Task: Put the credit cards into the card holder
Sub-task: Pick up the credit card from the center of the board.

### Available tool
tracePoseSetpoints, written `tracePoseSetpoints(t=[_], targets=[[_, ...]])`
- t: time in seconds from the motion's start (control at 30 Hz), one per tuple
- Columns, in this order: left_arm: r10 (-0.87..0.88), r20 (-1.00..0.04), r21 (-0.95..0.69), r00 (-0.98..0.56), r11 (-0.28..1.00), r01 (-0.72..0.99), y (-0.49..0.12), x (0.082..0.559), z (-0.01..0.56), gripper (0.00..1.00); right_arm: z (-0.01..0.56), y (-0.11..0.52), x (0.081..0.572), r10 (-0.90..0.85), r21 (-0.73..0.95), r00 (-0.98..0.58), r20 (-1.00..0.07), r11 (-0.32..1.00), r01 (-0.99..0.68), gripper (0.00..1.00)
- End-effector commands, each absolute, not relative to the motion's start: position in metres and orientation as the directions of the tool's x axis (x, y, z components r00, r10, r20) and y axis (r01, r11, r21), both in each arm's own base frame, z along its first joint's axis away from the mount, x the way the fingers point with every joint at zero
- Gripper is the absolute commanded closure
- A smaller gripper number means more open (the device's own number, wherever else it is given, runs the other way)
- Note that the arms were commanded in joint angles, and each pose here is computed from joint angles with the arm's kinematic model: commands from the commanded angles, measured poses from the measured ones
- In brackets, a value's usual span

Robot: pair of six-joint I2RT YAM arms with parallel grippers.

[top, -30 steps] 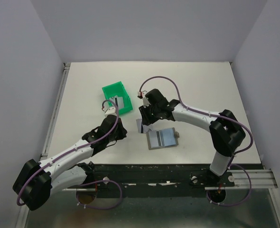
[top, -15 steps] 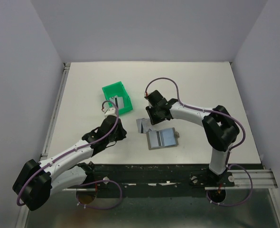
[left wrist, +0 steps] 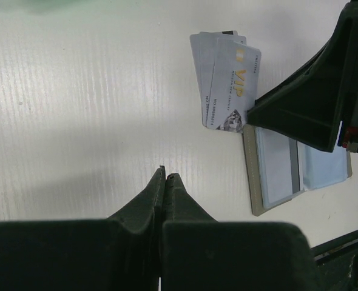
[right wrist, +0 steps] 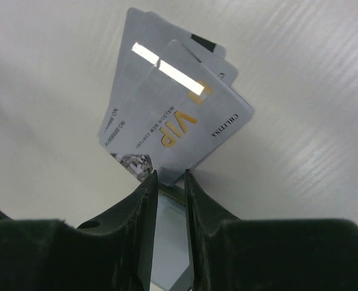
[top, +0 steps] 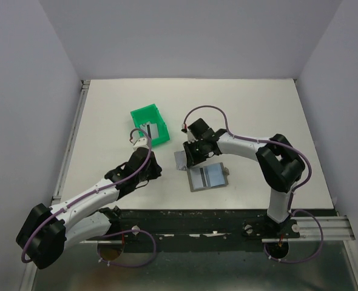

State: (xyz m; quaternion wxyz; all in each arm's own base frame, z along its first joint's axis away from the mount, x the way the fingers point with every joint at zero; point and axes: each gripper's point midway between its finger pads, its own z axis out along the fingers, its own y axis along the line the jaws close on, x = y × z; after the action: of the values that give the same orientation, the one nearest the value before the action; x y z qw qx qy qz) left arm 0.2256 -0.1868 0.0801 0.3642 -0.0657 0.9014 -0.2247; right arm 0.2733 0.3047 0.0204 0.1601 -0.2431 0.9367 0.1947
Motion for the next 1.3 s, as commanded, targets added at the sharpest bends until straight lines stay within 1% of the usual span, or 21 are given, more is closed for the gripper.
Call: tracePoseSetpoints(t=[0.0, 0.1, 0.17, 0.33, 0.4, 0.57, 0.8, 0.9, 1.1, 1.27], targets=[[-0.296, -0.615, -0.459, -0.731, 0.888, 0.026, -0.183, 0.222, 0.075, 1.00, 0.028, 0.329, 0.246, -0.403, 0.465, -0.830, -0.386, 0.692, -0.552, 0.68], [-0.301, -0.610, -0.467, -0.733, 0.884, 0.025, -0.184, 0.221, 0.075, 1.00, 0.050, 0.344, 0.234, -0.411, 0.550, -0.792, -0.452, 0.571, -0.610, 0.66], [-0.303, -0.608, -0.468, -0.734, 0.883, 0.024, -0.185, 0.222, 0.074, 1.00, 0.058, 0.345, 0.235, -0.387, 0.550, -0.777, -0.495, 0.553, -0.626, 0.66], [-0.300, -0.606, -0.468, -0.736, 0.884, 0.025, -0.185, 0.221, 0.074, 1.00, 0.060, 0.328, 0.257, -0.325, 0.434, -0.761, -0.562, 0.667, -0.605, 0.66], [-0.303, -0.608, -0.467, -0.734, 0.884, 0.022, -0.184, 0.221, 0.075, 1.00, 0.059, 0.317, 0.271, -0.298, 0.368, -0.760, -0.577, 0.736, -0.568, 0.63], [-0.304, -0.609, -0.465, -0.733, 0.885, 0.019, -0.181, 0.220, 0.073, 1.00, 0.050, 0.309, 0.295, -0.335, 0.251, -0.767, -0.547, 0.809, -0.532, 0.61], [-0.306, -0.612, -0.463, -0.730, 0.886, 0.017, -0.180, 0.220, 0.074, 1.00, 0.039, 0.307, 0.318, -0.384, 0.149, -0.748, -0.541, 0.832, -0.535, 0.61], [-0.306, -0.613, -0.461, -0.729, 0.887, 0.015, -0.179, 0.219, 0.074, 1.00, 0.032, 0.306, 0.321, -0.406, 0.125, -0.749, -0.523, 0.833, -0.539, 0.61], [-0.307, -0.610, -0.461, -0.730, 0.887, 0.012, -0.178, 0.218, 0.073, 1.00, 0.016, 0.311, 0.310, -0.447, 0.166, -0.758, -0.475, 0.800, -0.576, 0.61], [-0.307, -0.607, -0.462, -0.733, 0.887, 0.011, -0.179, 0.218, 0.072, 1.00, 0.008, 0.321, 0.290, -0.496, 0.255, -0.745, -0.445, 0.728, -0.637, 0.62]])
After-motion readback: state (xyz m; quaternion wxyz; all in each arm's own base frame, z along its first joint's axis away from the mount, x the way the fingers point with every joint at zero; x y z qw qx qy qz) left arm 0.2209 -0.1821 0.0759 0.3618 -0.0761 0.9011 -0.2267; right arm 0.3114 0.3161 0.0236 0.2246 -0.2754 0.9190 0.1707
